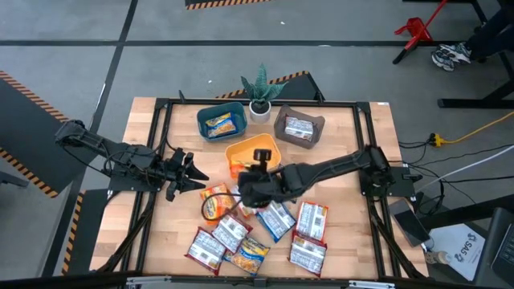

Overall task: Sort Maruchan noodles
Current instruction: Put the orange noodle pack into the yellow bin

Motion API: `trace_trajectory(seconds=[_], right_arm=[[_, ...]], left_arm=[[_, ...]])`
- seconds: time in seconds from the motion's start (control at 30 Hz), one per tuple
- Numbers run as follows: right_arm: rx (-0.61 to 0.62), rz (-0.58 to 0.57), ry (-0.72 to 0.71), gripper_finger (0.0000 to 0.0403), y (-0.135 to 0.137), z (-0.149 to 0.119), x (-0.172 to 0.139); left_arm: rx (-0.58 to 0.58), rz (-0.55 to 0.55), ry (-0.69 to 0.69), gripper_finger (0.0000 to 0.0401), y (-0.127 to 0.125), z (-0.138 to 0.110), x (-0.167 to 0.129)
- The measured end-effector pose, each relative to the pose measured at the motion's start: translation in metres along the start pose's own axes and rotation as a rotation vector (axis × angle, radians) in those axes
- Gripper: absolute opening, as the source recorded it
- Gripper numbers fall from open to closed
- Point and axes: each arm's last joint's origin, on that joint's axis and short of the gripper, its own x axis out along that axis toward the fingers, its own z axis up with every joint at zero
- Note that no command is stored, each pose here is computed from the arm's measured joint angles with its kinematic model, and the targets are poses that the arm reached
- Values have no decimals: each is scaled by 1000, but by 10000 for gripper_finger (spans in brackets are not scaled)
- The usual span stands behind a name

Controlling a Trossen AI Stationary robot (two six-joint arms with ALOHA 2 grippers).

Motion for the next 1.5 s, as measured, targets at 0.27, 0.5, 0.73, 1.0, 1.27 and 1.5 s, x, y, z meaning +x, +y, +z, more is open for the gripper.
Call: trace_trajectory(seconds=[0.27, 0.5, 0.73, 1.0, 1.27, 1.5], right_arm=[[-373, -62, 132, 51, 2, -29, 55], [-527, -89, 131, 44, 10, -60, 104], [-559, -81, 115, 51, 13, -78, 125], [-524, -18, 100, 73, 1, -80, 134], [-487, 8, 91, 145, -9, -82, 141], [-523, 27, 124, 194, -11, -74, 127]], left_arm=[[5, 12, 17, 164, 1, -2, 0], [48, 30, 24, 164, 2, -3, 0], [66, 90, 16, 164, 5, -4, 0], [85, 110, 17, 164, 6, -5, 0], [87, 131, 5, 164, 7, -4, 0], [90, 140, 18, 164, 8, -5, -1]])
